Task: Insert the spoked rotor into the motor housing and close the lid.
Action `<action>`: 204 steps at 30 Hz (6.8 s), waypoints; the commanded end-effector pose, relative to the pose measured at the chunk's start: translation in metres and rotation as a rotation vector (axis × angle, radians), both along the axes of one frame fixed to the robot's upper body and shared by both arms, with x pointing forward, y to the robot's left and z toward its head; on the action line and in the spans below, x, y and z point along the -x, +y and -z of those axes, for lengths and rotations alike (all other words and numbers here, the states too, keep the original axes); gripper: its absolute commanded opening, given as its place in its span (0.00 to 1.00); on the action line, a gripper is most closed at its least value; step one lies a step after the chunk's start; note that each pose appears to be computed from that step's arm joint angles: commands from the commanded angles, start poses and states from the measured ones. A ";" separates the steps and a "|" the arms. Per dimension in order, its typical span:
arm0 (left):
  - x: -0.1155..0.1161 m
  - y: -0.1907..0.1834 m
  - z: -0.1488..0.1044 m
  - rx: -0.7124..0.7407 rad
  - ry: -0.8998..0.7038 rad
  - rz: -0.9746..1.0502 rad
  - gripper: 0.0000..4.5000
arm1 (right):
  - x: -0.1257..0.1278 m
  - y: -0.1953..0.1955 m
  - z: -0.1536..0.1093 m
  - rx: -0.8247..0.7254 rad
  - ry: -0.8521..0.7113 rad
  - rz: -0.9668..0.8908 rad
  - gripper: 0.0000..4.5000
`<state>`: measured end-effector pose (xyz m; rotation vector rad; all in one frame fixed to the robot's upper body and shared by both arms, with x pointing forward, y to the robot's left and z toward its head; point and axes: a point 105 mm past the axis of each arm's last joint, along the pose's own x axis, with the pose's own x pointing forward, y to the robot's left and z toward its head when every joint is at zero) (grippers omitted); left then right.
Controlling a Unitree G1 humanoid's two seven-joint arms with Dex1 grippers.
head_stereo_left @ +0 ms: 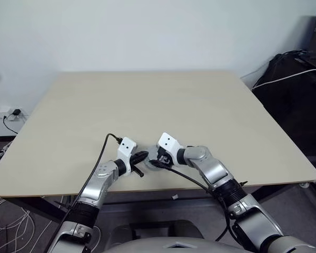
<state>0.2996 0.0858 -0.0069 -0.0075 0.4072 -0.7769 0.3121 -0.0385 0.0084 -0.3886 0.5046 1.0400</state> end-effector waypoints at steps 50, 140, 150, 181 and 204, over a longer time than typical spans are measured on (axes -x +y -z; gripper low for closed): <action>0.003 -0.012 -0.005 0.023 -0.019 0.052 0.00 | -0.004 -0.052 -0.047 -0.131 -0.038 0.172 1.00; 0.001 -0.012 -0.002 0.031 -0.014 0.059 0.00 | 0.022 0.004 -0.024 -0.886 0.912 0.602 1.00; 0.001 -0.012 -0.001 0.030 -0.013 0.059 0.00 | 0.026 0.009 -0.023 -0.881 0.922 0.590 0.91; 0.000 -0.012 -0.001 0.031 -0.017 0.059 0.00 | 0.036 0.007 -0.024 -0.832 0.942 0.559 0.47; 0.015 0.020 -0.062 0.290 -0.208 -0.201 0.00 | 0.033 0.000 -0.021 -0.862 0.927 0.607 0.47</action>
